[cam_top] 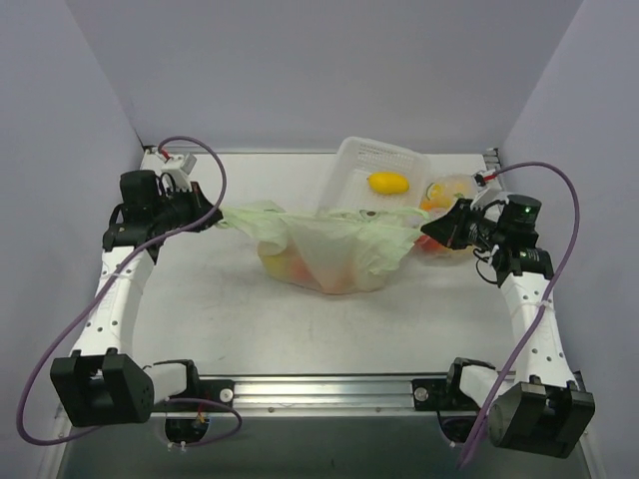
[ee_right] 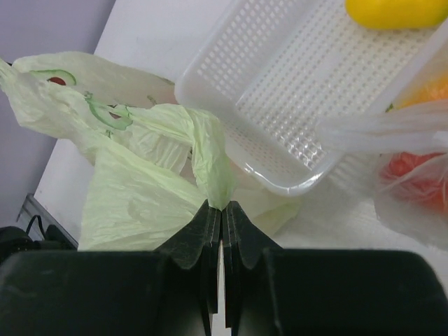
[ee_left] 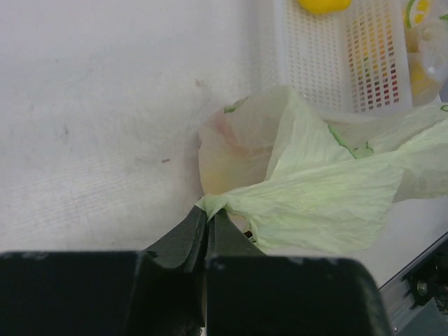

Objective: Place the fake fruits into the plastic bag and tie a complex knot

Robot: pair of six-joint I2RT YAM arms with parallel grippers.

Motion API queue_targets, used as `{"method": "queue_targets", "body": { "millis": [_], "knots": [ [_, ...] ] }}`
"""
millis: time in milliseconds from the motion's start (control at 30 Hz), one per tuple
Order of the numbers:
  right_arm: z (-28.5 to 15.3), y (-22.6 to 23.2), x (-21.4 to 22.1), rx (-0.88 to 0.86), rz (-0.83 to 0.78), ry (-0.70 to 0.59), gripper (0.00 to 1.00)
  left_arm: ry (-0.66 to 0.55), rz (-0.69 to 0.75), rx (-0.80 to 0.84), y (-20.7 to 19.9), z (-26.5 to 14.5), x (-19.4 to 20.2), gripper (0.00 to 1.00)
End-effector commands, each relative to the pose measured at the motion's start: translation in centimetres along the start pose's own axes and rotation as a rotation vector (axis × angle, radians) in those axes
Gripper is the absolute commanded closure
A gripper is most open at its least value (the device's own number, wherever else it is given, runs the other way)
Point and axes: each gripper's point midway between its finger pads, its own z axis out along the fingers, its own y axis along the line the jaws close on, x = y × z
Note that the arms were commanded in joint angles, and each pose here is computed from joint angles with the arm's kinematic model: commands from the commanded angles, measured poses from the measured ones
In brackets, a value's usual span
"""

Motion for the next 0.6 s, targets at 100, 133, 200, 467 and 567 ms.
{"method": "queue_targets", "body": {
  "millis": [100, 133, 200, 467, 567],
  "knots": [
    [1.0, -3.5, 5.1, 0.086, 0.004, 0.093, 1.0, 0.145, -0.148, -0.088, 3.4, 0.9, 7.0, 1.0],
    [1.3, -4.3, 5.7, 0.106, 0.015, 0.114, 1.0, 0.162, -0.152, -0.09, 3.7, 1.2, 7.6, 1.0],
    [1.6, -5.4, 6.8, 0.138, 0.028, 0.144, 1.0, 0.209, -0.164, -0.105, 4.6, 1.9, 9.2, 1.0],
    [2.9, -11.0, 10.8, 0.302, 0.085, 0.322, 1.0, 0.331, -0.188, -0.201, 8.5, 4.1, 13.5, 1.0],
    [3.2, -12.0, 11.8, 0.331, 0.112, 0.371, 1.0, 0.371, -0.208, -0.209, 9.1, 4.6, 14.8, 1.0]
  ]
}}
